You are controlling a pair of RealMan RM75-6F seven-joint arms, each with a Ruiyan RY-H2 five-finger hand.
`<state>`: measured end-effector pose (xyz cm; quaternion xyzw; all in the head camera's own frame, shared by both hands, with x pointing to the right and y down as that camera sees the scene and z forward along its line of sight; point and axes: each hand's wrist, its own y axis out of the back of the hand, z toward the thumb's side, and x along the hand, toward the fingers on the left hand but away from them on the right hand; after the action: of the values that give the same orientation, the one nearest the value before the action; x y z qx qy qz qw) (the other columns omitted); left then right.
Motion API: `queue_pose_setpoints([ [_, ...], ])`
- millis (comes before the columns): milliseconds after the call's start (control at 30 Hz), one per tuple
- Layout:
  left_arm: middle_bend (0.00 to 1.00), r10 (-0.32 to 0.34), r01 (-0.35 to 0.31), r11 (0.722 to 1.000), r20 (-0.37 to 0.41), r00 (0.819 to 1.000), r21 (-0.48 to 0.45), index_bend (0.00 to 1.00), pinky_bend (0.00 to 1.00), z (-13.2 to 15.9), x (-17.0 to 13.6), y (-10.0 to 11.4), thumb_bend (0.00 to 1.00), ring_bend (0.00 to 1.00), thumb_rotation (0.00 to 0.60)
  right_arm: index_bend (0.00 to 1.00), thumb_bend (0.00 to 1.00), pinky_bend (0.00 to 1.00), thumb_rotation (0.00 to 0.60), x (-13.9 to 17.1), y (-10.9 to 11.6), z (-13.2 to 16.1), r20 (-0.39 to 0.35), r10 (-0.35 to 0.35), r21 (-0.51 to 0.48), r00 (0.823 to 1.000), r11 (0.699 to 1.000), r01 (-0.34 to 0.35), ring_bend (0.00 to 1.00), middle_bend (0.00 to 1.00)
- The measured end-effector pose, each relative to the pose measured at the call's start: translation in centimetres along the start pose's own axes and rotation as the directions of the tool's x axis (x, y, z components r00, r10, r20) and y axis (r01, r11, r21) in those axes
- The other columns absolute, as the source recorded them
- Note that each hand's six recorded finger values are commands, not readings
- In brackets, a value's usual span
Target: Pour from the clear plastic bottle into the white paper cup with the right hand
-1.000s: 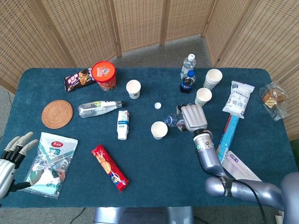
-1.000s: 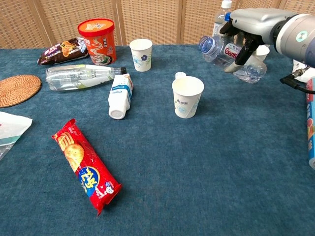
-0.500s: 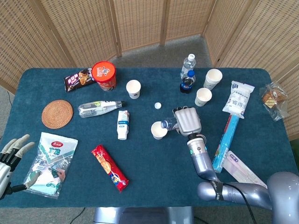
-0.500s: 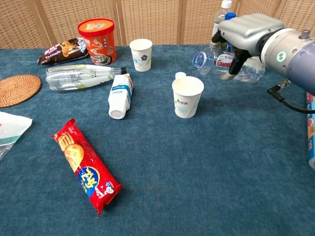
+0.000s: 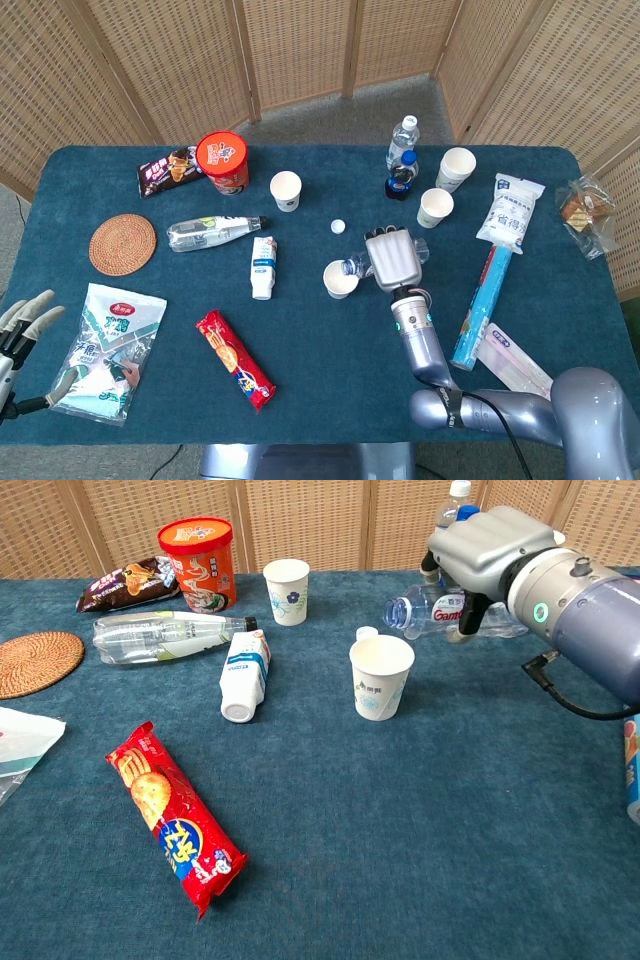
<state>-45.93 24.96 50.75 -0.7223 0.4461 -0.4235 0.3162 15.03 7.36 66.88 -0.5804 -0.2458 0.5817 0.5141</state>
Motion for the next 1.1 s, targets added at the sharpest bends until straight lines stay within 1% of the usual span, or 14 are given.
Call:
queue_pose_setpoints([
  [100, 0.04, 0.000, 0.000, 1.000, 0.000, 1.000, 0.000, 0.09, 0.00, 0.0, 0.0, 0.0, 0.37, 0.00, 0.374, 0.52, 0.23, 0.57, 0.600, -0.1, 0.0, 0.0, -0.003, -0.013, 0.046, 1.000, 0.999, 0.013, 0.48, 0.61],
  [300, 0.04, -0.001, 0.001, 1.000, -0.001, 1.000, -0.002, 0.09, 0.00, -0.1, 0.0, -0.1, 0.38, 0.00, 0.376, 0.52, 0.22, 0.57, 0.600, 0.0, 0.0, 0.1, -0.003, -0.043, 0.104, 0.999, 0.994, 0.043, 0.48, 0.61],
  [667, 0.04, 0.000, 0.000, 1.000, -0.007, 1.000, -0.011, 0.09, 0.00, -0.5, -0.3, -0.1, 0.38, 0.00, 0.376, 0.53, 0.22, 0.57, 0.600, 0.5, 0.2, 1.2, -0.022, -0.090, 0.165, 0.996, 0.982, 0.093, 0.48, 0.61],
  [900, 0.04, 0.006, -0.006, 1.000, -0.013, 1.000, -0.014, 0.09, 0.00, -0.8, -0.5, 0.0, 0.38, 0.00, 0.379, 0.53, 0.22, 0.57, 0.600, 0.4, -0.2, 1.9, -0.032, -0.088, 0.217, 0.996, 0.972, 0.093, 0.48, 0.61],
  [1100, 0.04, 0.005, -0.006, 1.000, -0.018, 1.000, -0.016, 0.09, 0.00, -1.0, -0.6, -0.1, 0.38, 0.00, 0.378, 0.53, 0.22, 0.57, 0.600, 0.2, -0.5, 1.6, -0.033, -0.094, 0.264, 0.995, 0.959, 0.100, 0.48, 0.61],
])
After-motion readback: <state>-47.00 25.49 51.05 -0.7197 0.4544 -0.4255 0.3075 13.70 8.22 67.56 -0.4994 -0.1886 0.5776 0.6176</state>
